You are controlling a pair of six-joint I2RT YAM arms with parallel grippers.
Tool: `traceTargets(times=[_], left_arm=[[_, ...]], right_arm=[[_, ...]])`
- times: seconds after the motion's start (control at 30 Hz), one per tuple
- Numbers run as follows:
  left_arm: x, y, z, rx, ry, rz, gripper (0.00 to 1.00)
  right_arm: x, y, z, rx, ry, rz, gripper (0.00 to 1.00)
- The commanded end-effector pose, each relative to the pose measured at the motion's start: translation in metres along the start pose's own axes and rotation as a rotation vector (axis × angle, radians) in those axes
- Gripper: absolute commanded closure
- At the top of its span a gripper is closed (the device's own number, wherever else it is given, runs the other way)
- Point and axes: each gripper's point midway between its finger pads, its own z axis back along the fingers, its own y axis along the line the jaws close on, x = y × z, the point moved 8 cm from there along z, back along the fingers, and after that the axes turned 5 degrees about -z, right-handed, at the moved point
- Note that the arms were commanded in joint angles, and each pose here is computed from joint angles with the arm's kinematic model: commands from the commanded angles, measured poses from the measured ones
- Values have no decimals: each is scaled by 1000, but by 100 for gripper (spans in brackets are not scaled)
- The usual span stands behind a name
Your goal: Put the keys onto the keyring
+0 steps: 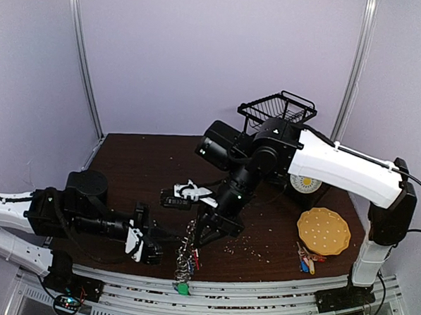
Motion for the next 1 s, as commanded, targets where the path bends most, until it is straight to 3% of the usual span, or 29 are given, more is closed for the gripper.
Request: traceTargets(times=[0.0,0.2,0.3,0.47,0.57,0.67,0.8,0.97], left_arm=[[11,19,5,53,-58,54,100],[11,23,5,78,-58,64,100],[11,31,9,121,-79,117,100],[16,46,10,122,-90,212,100],[20,54,10,132,-112,259,100],[27,66,8,112,-161,344,100],[33,74,1,101,-225,459,100],[36,77,-4,124,-318,556,100]], right_arm=[[1,13,20,2,-52,9,100],[-1,16,28,-43,-66,-4,100],[-7,17,46,-198,-160,-4,100],[-19,26,96,-557,-461,85,100],[-30,41,115,-734,-684,245,100],[-39,50,121,-874,-792,427,100],[-31,39,110,-1001,-719,633,100],[-13,45,95,-899,-661,851,100]])
